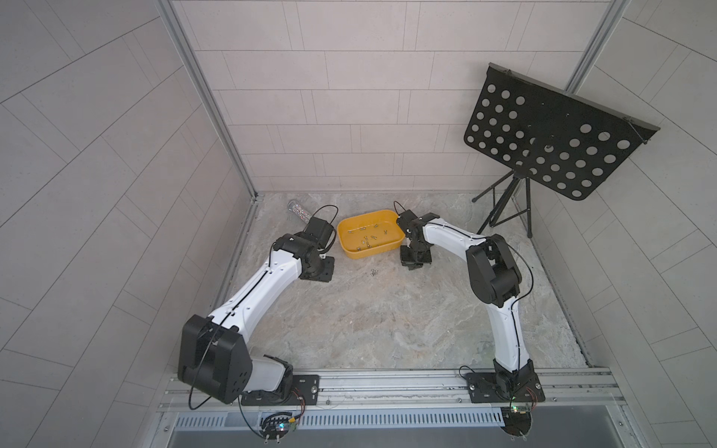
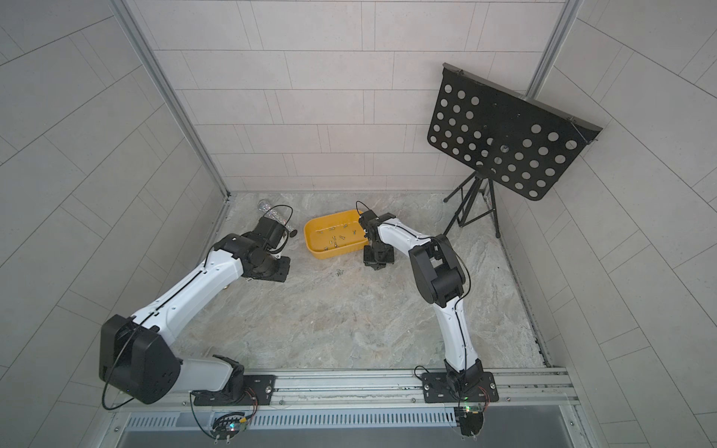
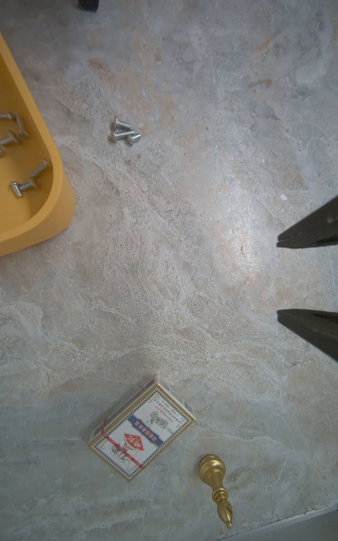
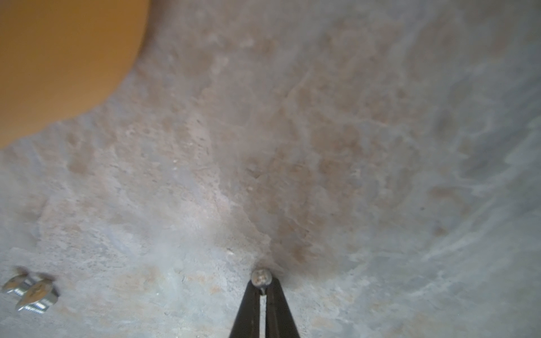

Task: Put the screws on the desktop into the storage box
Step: Place the screw in the storage box, then adjust the storage box at the center of the board.

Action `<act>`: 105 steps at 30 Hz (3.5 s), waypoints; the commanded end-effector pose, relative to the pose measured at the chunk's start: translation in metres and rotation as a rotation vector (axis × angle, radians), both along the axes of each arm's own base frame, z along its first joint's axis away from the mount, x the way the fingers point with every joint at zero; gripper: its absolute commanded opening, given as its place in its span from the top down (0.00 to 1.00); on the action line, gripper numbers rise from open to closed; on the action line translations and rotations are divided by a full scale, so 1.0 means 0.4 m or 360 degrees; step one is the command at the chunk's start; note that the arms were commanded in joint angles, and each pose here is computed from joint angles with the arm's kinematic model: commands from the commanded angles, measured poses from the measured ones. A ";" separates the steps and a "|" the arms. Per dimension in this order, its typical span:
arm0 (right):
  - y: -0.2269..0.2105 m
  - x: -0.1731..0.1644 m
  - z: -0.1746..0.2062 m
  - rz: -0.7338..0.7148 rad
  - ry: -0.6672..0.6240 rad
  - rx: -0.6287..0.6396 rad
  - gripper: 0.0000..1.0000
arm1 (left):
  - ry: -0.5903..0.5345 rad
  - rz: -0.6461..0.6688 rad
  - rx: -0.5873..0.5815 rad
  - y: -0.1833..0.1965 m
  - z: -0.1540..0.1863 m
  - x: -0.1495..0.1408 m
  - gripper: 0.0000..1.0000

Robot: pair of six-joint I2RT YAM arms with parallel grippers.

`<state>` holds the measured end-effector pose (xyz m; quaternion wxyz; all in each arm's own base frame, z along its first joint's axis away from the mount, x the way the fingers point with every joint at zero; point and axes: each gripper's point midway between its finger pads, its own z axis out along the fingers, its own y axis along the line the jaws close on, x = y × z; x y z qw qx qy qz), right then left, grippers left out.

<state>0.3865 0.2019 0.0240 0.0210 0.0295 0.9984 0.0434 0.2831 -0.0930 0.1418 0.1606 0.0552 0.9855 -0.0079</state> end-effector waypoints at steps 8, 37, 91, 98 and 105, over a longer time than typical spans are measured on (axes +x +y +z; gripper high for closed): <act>-0.022 -0.016 0.048 0.0015 -0.0042 -0.0054 1.00 | -0.0005 0.0025 0.0014 0.013 0.008 -0.011 0.59; 0.070 0.055 0.446 0.0093 -0.0473 0.0224 1.00 | -0.0063 0.0057 -0.0003 0.022 0.064 -0.023 0.59; 0.229 0.238 0.215 0.0134 -0.0378 0.0265 0.70 | -0.0039 0.0092 0.0042 0.048 0.045 -0.056 0.59; 0.153 0.232 0.201 0.0094 -0.0347 0.0145 0.70 | -0.0034 0.0096 0.0040 0.050 0.043 -0.063 0.59; 0.106 0.207 0.180 0.0100 -0.0301 0.0071 0.70 | -0.0032 0.0095 0.0030 0.047 0.042 -0.063 0.59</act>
